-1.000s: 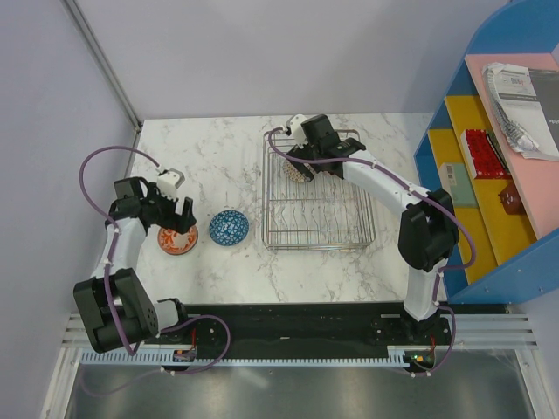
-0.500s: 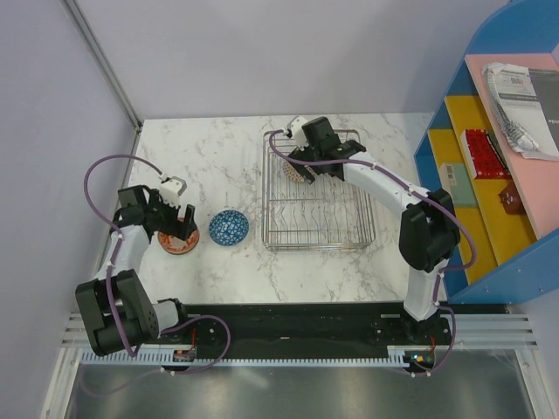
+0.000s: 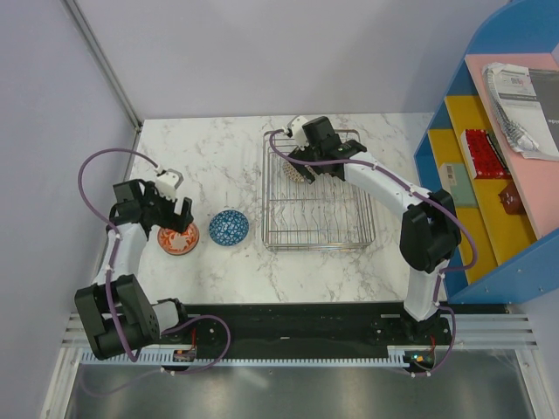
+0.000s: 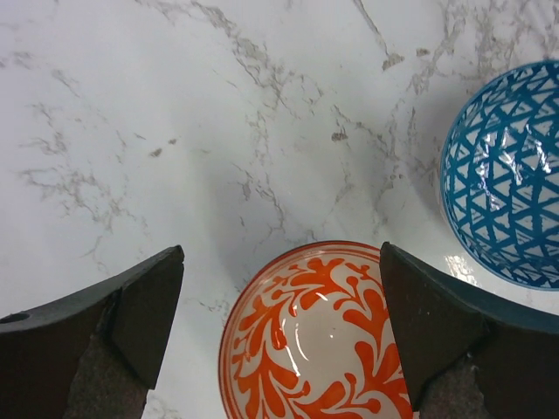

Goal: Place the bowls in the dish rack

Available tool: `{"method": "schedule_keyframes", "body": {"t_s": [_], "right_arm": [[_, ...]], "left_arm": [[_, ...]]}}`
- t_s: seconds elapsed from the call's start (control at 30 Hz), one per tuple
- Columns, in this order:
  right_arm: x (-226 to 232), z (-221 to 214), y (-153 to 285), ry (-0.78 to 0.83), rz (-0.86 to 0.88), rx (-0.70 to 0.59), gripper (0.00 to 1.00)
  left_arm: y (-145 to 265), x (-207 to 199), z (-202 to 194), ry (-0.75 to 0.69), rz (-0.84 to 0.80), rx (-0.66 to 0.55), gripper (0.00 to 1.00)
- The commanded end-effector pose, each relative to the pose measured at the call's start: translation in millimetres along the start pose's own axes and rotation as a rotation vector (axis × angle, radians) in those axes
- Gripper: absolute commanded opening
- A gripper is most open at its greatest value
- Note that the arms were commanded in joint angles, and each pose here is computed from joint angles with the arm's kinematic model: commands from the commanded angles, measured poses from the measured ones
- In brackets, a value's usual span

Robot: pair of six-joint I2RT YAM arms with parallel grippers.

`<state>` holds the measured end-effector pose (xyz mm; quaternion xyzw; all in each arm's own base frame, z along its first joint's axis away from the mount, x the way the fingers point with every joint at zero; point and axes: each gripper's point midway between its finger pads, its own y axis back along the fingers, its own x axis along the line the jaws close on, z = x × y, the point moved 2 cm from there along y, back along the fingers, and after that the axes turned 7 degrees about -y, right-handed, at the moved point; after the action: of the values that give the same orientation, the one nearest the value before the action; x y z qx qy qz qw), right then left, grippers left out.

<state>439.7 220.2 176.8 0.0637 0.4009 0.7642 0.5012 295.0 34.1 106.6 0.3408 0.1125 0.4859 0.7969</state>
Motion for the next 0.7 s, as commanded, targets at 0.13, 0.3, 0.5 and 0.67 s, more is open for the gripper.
{"method": "schedule_keyframes", "body": {"t_s": [0.13,0.3,0.5,0.67], "right_arm": [[-7,20,18,-0.03,0.002,-0.077,0.98],[-7,27,22,-0.024,0.018,-0.099,0.98],[-6,30,25,-0.016,0.033,-0.112,0.98],[-4,28,28,-0.007,0.046,-0.118,0.98]], "left_arm": [[33,24,30,0.009,0.138,0.012,1.0],[55,27,3,0.037,0.247,0.162,1.0],[75,16,-13,0.052,0.268,0.256,0.92],[75,5,-29,0.071,0.231,0.313,0.79]]}}
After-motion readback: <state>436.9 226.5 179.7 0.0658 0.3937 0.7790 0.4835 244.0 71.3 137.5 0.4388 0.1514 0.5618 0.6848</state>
